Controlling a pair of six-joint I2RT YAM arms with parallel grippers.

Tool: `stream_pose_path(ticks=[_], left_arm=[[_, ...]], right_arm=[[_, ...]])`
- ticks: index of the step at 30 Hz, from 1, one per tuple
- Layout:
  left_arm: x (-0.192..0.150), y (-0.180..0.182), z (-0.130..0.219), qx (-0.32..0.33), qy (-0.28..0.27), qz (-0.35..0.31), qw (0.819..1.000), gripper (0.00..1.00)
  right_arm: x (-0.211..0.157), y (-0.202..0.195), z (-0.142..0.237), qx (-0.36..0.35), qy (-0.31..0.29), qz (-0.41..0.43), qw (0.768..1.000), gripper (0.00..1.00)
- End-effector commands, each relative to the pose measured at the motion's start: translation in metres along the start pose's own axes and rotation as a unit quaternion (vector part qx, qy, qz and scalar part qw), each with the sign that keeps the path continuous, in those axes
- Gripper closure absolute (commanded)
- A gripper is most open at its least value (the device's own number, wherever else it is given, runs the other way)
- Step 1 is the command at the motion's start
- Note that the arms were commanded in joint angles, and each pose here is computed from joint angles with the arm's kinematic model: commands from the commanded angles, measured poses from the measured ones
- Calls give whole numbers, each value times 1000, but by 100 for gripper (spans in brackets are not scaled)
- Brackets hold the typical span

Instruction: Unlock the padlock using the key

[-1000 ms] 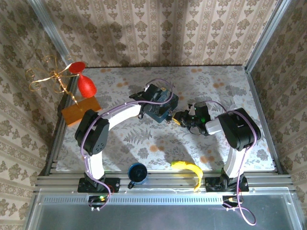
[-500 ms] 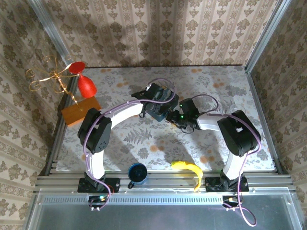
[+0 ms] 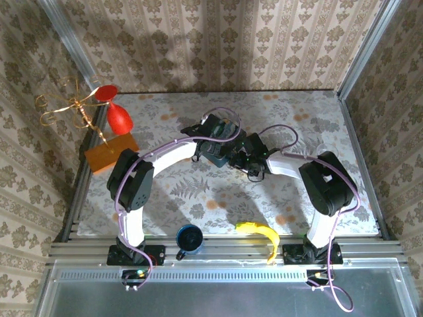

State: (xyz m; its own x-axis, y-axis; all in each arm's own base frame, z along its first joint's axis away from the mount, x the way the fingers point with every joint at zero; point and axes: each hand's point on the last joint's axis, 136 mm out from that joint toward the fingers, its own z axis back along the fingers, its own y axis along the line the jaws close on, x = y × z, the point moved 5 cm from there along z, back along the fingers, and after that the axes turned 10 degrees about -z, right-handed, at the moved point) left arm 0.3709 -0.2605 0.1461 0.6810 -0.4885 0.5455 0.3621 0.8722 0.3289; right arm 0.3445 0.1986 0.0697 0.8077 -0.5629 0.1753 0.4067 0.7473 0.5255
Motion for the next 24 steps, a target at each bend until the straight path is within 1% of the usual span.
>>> stream_pose_path(ticks=[1,8,13,19,24], left_arm=[[-32,-1,-18,2,68,-34,997,0],[-31,0,-17,-2,66,-30,997,0],[-30,0,-17,-3,67,-27,997,0],[-30,-1,-17,-5,67,-26,997,0],[-32,0,-18,-3,70,-27,997,0]], right_arm=[[4,2,-3,-7,-8,22,1000,53],[6,19,-10,9,-7,52,999,53],[9,23,-16,-5,-6,61,998,54],[6,18,-23,-31,2,60,998,56],[6,14,-28,-53,-7,67,996,62]])
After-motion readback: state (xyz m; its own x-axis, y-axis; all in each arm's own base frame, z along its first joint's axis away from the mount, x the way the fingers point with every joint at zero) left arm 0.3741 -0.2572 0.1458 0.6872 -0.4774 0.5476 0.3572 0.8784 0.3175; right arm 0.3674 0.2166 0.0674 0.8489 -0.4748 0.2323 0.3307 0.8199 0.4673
